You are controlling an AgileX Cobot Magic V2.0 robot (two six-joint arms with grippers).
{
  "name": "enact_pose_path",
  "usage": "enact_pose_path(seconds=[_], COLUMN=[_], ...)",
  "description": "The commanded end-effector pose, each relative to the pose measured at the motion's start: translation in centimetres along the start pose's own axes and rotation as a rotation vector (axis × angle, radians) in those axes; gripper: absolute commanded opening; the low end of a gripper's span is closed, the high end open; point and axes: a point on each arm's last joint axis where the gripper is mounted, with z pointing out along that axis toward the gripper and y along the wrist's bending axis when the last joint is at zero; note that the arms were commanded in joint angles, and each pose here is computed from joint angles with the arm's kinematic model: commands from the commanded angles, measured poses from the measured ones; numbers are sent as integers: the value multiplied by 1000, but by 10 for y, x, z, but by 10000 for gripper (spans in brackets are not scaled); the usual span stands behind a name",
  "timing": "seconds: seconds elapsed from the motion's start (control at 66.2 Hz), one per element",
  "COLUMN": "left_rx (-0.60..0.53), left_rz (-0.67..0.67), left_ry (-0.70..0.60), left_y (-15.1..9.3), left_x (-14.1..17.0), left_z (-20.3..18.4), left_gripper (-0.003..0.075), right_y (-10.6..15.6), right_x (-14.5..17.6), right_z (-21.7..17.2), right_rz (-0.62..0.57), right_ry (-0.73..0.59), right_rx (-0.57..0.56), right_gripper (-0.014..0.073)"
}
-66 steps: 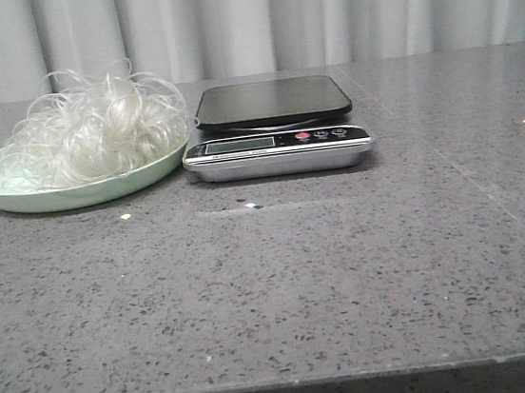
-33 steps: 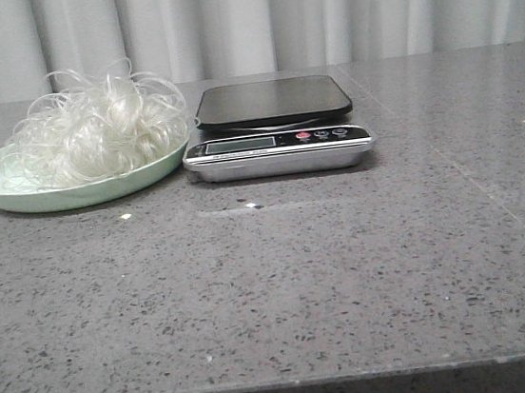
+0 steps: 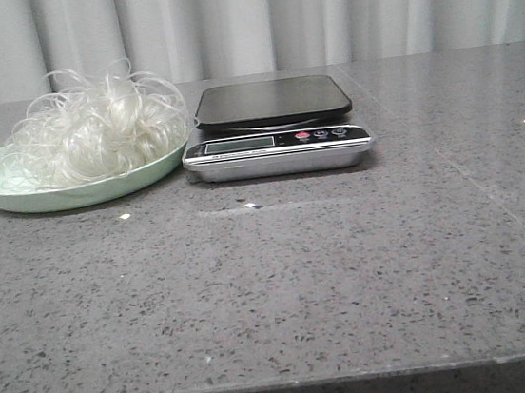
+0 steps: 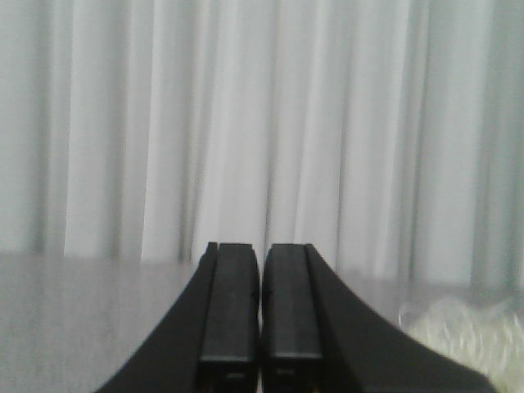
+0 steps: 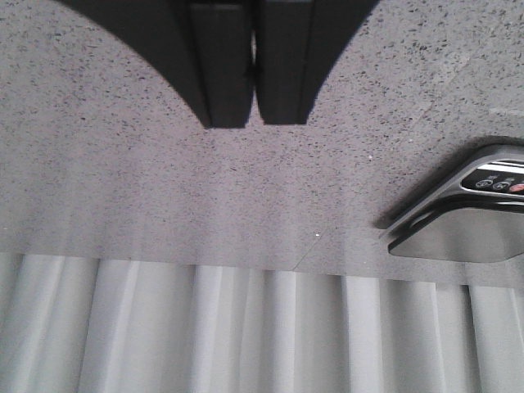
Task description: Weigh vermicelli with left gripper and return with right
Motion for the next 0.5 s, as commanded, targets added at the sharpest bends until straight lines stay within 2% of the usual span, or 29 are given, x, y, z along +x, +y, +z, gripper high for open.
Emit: enact_pose_path(seconds=[0.0, 0.045, 0.272, 0.393, 0.484], left_rx=[5, 9, 25, 28, 26], left_rz=[-5, -4, -5, -4, -6], left_ry=[-240, -226, 43, 220, 261], left_y=[-1, -3, -9, -11, -11], left_x=[-41, -58, -110, -109, -102], left_z=[-1, 3, 35, 48, 55], left_gripper=[127, 127, 127, 127, 127], right_y=[0, 0, 0, 0, 0], right_x=[-10, -10, -10, -10, -10], right_z=[-2, -2, -2, -2, -2], right_rz=[-5, -5, -5, -5, -5], right_ry=[-97, -97, -97, -97, -97], right_rx=[5, 5, 5, 5, 5], right_gripper=[179, 179, 179, 179, 179])
